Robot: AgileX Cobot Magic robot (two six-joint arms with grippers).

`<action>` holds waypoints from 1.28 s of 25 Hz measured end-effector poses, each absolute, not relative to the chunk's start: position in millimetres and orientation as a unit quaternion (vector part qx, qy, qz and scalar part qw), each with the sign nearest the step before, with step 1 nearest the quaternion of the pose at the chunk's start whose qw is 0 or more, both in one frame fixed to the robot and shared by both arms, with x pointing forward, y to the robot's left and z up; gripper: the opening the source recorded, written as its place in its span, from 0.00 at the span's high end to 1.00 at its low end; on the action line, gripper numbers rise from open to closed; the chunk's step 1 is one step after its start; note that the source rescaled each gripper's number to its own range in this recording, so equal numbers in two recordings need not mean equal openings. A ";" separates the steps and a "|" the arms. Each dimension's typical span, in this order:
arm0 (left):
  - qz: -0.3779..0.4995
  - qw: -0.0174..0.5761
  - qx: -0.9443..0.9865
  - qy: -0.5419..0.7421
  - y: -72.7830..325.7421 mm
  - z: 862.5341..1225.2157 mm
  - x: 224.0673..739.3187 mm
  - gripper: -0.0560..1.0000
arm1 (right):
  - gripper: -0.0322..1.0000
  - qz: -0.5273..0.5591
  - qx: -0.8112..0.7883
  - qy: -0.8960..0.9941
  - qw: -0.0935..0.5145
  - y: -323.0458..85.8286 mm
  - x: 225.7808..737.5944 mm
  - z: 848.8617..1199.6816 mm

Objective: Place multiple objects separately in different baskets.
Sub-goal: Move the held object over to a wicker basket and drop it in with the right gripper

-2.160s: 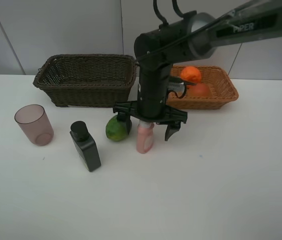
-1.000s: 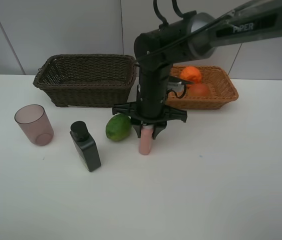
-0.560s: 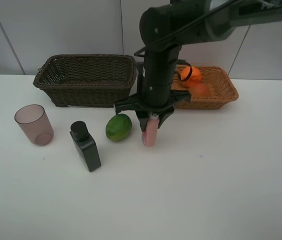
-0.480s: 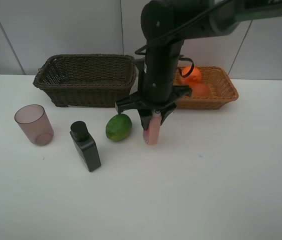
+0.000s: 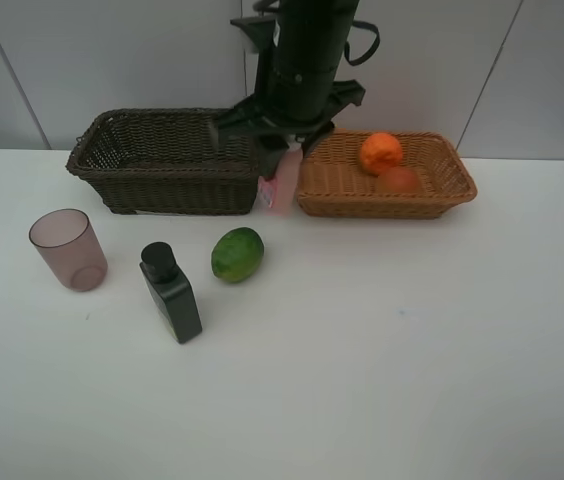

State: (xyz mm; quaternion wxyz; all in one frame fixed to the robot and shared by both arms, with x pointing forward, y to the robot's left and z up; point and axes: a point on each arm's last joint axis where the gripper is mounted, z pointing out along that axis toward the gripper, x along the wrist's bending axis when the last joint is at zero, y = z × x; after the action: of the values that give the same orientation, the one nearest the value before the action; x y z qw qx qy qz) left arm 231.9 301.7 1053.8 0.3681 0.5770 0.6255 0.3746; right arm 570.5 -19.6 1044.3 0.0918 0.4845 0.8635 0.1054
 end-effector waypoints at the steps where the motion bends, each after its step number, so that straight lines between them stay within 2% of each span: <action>1: 0.375 0.368 0.577 0.625 301.7 1053.8 231.9 0.02 | 0.97 0.115 0.482 0.863 0.098 -18.6 572.2 1050.4; 8: 0.375 0.368 0.577 0.625 301.7 1053.8 231.9 0.02 | 0.97 0.200 0.463 0.849 0.158 -11.1 587.3 1077.2; 16: 0.375 0.368 0.577 0.625 301.7 1053.8 231.9 0.02 | 0.97 0.328 0.415 0.818 0.225 7.3 609.0 1084.5; 20: 0.375 0.368 0.577 0.625 301.7 1053.8 231.9 0.02 | 0.97 0.352 0.396 0.814 0.239 19.3 621.7 1064.0; 32: 0.375 0.368 0.577 0.625 301.7 1053.8 231.9 0.02 | 0.97 0.351 0.373 0.828 0.228 46.7 647.5 967.2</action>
State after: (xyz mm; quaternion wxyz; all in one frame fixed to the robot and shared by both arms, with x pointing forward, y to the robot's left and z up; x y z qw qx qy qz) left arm 231.9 301.7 1053.8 0.3681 0.5770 0.6255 0.3746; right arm 647.5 46.7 967.2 0.2277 0.3732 0.8278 0.3515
